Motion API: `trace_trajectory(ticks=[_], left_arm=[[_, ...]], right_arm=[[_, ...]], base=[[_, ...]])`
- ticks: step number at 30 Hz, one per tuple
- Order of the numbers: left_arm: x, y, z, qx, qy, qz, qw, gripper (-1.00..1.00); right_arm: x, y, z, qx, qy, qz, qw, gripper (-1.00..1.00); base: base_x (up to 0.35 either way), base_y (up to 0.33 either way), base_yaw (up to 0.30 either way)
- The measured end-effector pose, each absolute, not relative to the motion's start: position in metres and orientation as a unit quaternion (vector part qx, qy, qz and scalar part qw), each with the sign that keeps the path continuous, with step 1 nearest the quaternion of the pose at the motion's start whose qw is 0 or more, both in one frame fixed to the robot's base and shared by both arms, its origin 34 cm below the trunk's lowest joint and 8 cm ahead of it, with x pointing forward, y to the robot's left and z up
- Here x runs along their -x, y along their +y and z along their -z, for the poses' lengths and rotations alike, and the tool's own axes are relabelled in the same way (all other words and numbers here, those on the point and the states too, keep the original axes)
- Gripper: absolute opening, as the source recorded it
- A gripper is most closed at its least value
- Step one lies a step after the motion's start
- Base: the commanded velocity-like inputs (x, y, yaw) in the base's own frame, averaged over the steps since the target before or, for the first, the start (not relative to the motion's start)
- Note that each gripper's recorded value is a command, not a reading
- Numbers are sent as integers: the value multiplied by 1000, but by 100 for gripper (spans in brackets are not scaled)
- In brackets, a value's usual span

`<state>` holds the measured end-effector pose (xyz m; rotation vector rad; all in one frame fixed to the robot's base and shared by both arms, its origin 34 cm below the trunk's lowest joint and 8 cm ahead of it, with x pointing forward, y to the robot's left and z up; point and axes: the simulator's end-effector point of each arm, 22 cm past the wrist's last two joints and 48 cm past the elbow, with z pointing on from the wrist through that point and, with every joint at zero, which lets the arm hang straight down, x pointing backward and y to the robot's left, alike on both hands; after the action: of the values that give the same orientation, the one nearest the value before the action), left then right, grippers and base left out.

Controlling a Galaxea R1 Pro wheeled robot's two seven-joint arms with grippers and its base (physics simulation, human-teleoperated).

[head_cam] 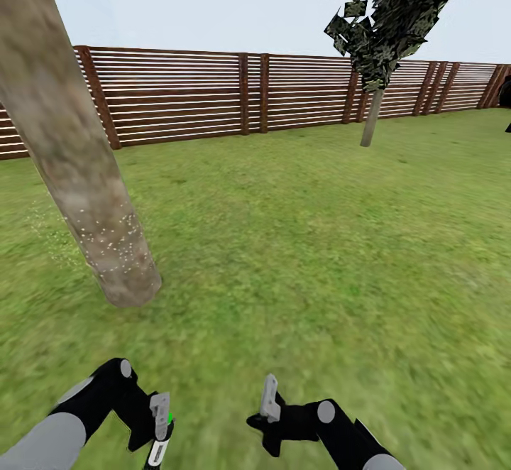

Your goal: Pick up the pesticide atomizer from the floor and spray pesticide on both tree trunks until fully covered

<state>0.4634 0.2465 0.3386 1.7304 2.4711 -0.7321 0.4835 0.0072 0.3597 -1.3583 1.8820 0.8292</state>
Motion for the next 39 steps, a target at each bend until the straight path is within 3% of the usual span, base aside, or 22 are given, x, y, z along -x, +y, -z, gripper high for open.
trace_trajectory(ticks=[10,39], left_arm=[[-462,201,-338,-594,768,239,9,-100],[-454,112,-349,-615,732,291,40,-100]], right_arm=[[-483,45,-390,538,684,-350,347,-100],[-487,45,-397,541,678,-352,352,-100]], base=[[0,0,0],[0,0,0]])
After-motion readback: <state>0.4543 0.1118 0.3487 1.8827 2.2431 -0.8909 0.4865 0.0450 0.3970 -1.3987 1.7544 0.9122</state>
